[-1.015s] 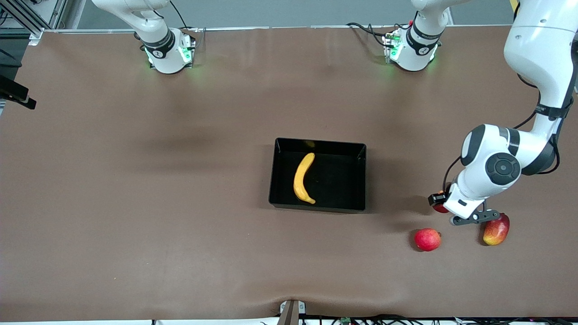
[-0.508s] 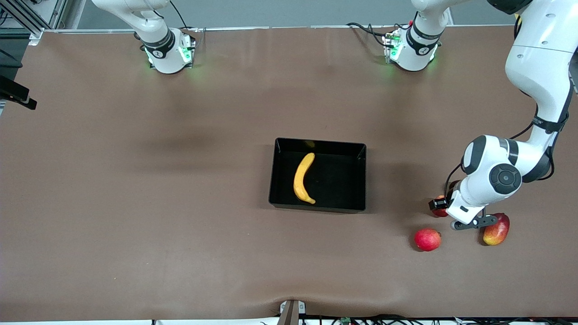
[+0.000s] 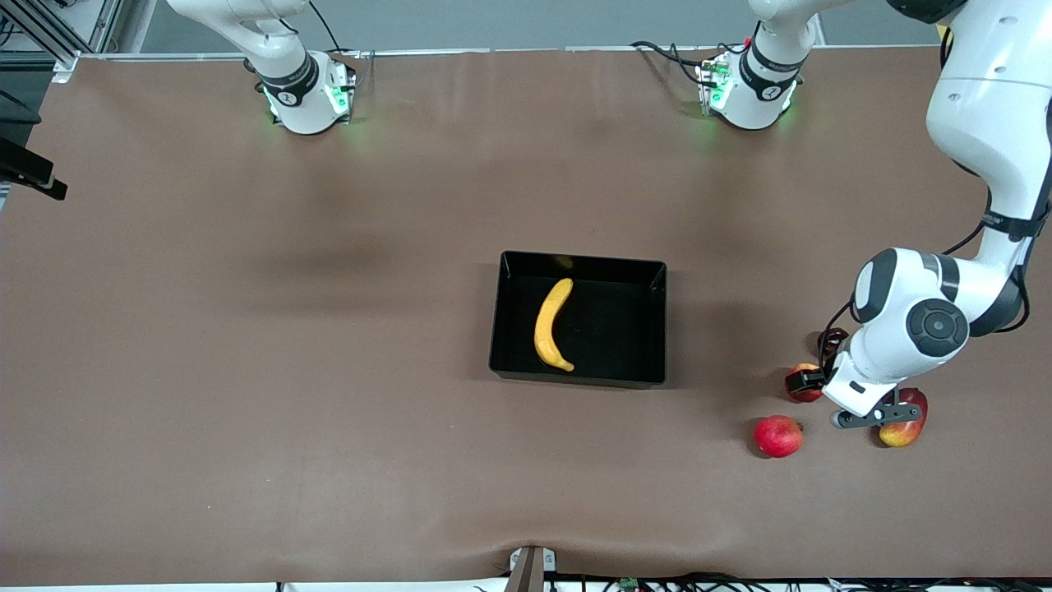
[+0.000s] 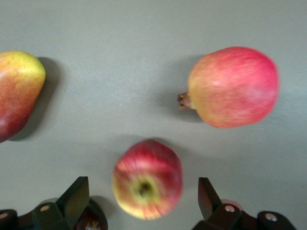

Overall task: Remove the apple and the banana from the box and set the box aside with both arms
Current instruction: 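Lower the apple onto the table and open the left gripper, then move the left gripper back into the tray over the banana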

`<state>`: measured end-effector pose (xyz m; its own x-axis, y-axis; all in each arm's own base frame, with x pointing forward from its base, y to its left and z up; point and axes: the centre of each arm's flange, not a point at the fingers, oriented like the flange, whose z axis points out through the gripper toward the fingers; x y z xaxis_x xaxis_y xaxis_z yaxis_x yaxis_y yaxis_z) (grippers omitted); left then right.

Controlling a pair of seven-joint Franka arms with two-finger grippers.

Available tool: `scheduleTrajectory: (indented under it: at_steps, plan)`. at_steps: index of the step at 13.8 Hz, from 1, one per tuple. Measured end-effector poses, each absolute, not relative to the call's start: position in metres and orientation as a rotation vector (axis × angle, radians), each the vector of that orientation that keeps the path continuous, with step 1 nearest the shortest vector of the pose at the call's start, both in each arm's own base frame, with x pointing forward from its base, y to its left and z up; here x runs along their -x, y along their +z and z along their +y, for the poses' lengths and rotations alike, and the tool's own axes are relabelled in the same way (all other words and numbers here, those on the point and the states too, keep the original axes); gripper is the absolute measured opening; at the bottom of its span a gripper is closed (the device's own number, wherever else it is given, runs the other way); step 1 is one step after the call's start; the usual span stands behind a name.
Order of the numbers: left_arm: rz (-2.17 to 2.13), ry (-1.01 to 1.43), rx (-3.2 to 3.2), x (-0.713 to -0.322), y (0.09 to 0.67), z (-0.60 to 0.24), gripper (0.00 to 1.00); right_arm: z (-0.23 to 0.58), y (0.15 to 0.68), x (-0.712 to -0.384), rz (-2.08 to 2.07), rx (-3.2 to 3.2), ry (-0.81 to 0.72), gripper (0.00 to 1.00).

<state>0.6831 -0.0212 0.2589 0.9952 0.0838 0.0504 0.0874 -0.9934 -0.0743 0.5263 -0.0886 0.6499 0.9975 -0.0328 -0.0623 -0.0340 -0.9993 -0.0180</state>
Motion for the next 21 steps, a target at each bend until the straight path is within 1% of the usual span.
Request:
scheduleTrajectory:
  at_steps: [5, 9, 14, 17, 19, 21]
  plan:
    - [-0.007, -0.042, 3.065, -0.665, 0.329, -0.105, 1.0, -0.089, 0.65, -0.526, 0.052, 3.121, 0.097, 1.0]
    - [0.116, -0.049, 3.111, -0.634, 0.358, -0.21, 1.0, -0.089, 0.65, -0.526, 0.053, 3.121, 0.097, 1.0]
    - [0.022, -0.051, 3.132, -0.574, 0.358, -0.343, 1.0, -0.09, 0.65, -0.526, 0.055, 3.12, 0.097, 1.0]
    - [0.051, -0.016, 3.146, -0.538, 0.343, -0.406, 1.0, -0.09, 0.65, -0.526, 0.056, 3.121, 0.097, 1.0]
    - [0.109, -0.008, 3.164, -0.523, 0.33, -0.432, 1.0, -0.09, 0.647, -0.528, 0.056, 3.12, 0.104, 1.0]
    - [0.158, -0.056, 3.183, -0.524, 0.317, -0.442, 1.0, -0.089, 0.643, -0.531, 0.055, 3.121, 0.112, 1.0]
